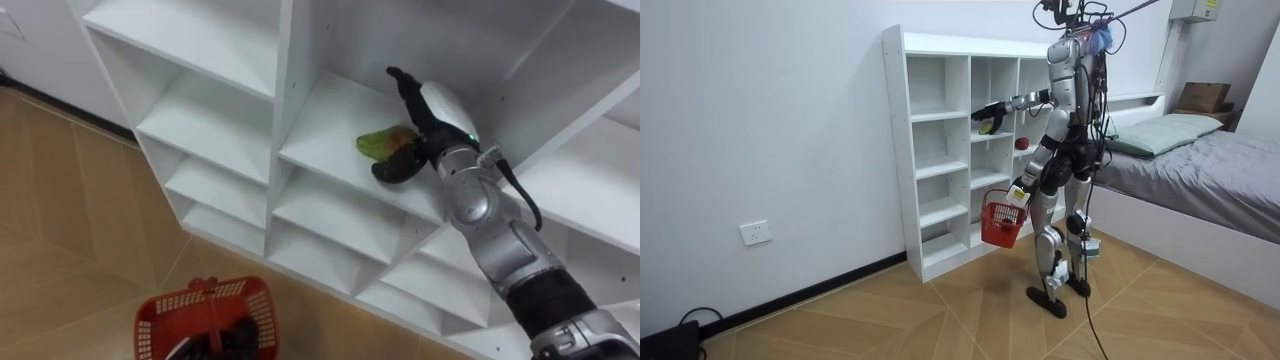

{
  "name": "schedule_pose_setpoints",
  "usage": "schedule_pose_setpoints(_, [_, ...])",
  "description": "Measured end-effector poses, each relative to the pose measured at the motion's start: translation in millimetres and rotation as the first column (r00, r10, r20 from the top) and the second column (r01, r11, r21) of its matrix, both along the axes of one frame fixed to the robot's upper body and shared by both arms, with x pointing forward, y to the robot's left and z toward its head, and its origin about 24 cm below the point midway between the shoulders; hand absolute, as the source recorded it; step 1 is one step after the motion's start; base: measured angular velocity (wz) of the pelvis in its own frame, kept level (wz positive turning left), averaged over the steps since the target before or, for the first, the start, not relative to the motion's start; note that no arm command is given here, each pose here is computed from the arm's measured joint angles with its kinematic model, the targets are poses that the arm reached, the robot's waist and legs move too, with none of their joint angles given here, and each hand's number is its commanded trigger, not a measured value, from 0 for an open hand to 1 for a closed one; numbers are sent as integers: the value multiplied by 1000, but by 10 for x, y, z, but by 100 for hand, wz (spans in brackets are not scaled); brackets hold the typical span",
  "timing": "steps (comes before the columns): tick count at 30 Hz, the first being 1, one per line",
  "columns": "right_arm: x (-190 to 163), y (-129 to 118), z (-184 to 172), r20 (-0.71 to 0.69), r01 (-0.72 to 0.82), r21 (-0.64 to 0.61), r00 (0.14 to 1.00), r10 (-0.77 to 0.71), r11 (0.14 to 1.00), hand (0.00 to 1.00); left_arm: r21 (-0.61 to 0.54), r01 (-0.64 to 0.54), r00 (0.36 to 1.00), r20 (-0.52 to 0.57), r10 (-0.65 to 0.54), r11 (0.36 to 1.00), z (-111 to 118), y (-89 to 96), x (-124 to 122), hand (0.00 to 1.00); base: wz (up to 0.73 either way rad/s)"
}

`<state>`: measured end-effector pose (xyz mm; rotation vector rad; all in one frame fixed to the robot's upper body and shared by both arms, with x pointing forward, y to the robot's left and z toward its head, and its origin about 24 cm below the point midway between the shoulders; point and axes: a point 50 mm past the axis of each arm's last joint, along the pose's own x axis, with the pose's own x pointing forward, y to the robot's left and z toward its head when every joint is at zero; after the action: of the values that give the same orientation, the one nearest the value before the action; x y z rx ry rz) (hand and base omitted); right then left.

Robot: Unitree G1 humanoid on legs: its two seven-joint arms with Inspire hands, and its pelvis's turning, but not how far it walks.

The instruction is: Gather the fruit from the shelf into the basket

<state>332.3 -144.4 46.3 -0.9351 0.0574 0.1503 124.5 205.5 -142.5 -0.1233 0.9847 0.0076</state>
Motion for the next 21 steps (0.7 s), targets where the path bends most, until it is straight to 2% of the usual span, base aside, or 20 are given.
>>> schedule_pose_setpoints(2, [15,-20,-4,-15,-2,-9,1000,2,1000,58,0,1,1000,-2,-1,1000,4,3,3,100,0])
schedule_pose_setpoints(3, [18,-33,-13,-23,-2,-14,1000,2,1000,72,-1,1,1000,-2,-1,1000,5,3,5,100,0])
schedule_pose_setpoints(4, [17,-32,-17,-29,-5,-14,1000,5,1000,91,-1,1,1000,-1,-1,1000,7,4,5,100,0])
schedule_pose_setpoints(5, [17,-32,-20,-33,-7,-14,999,6,1000,92,-1,2,1000,-1,-2,1000,9,3,5,100,0])
schedule_pose_setpoints(6, [18,-34,-28,-38,-8,-15,999,7,1000,100,-2,2,1000,0,-2,1000,13,0,7,100,0])
schedule_pose_setpoints(21, [30,-64,-81,-97,-29,-64,995,23,998,100,-9,14,1000,11,-14,1000,45,-23,22,100,0])
